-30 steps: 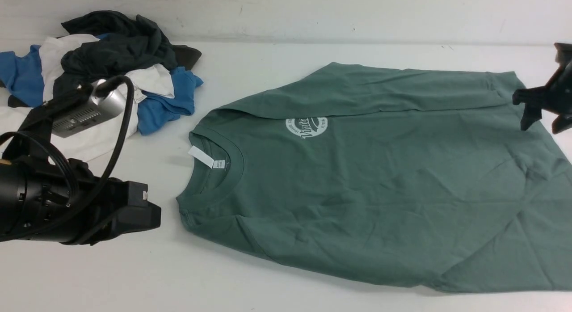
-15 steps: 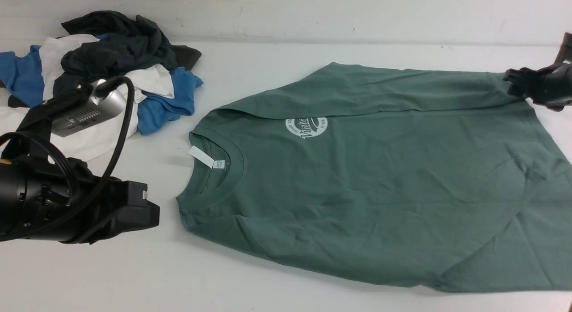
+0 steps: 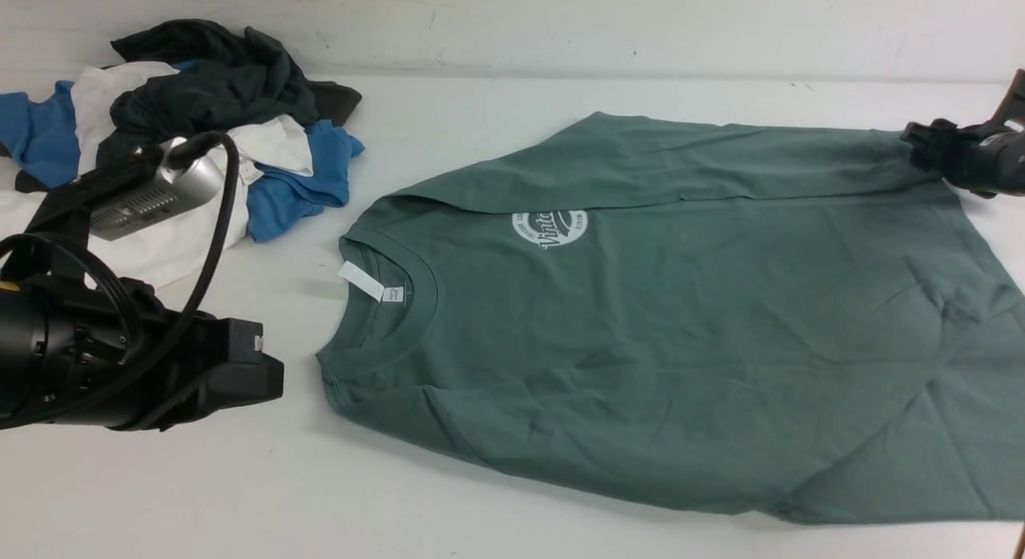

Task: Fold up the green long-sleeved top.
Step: Hold the cuff with your right arm as far away from the cuff

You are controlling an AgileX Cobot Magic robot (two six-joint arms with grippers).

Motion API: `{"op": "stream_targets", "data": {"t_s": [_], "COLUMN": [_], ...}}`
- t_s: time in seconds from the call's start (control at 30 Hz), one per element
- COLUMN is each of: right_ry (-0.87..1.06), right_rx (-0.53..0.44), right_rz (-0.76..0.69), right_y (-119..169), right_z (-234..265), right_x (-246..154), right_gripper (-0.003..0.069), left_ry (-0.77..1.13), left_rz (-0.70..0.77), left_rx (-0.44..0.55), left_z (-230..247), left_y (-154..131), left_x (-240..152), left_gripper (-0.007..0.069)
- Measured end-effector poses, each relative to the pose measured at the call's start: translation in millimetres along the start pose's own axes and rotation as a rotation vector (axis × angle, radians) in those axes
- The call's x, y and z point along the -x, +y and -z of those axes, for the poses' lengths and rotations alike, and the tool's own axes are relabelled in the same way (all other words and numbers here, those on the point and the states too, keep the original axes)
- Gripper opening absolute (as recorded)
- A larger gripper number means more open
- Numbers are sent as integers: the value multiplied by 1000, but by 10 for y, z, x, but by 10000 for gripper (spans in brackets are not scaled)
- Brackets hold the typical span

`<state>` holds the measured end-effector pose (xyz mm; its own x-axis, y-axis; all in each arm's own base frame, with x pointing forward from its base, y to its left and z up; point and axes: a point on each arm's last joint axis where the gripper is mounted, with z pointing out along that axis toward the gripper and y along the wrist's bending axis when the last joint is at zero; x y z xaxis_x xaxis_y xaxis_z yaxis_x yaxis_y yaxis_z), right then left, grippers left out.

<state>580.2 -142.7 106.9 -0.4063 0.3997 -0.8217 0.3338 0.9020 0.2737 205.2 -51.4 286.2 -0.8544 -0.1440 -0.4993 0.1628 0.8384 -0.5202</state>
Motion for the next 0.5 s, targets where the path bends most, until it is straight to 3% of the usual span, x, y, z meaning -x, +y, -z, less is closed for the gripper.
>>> {"op": "stream_targets", "data": {"t_s": [0.13, 0.27, 0.37, 0.5], "right_ry": [1, 22, 25, 23], "right_rx": [0, -2, -7, -23], "right_rz": [8, 29, 55, 139], "right_y": [0, 7, 18, 72], "right_z": [0, 19, 52, 197], "right_x": [-1, 7, 51, 243], "right_gripper": [309, 63, 14, 3], "left_ry": [-7, -13, 0, 11], "left_rz": [-2, 5, 13, 29], "left_rx": [3, 10, 14, 25], "left_z": [0, -22, -47, -92], "left_y": [2, 26, 50, 98], "left_x": [6, -6, -46, -108], "left_gripper": [-1, -1, -1, -1]}}
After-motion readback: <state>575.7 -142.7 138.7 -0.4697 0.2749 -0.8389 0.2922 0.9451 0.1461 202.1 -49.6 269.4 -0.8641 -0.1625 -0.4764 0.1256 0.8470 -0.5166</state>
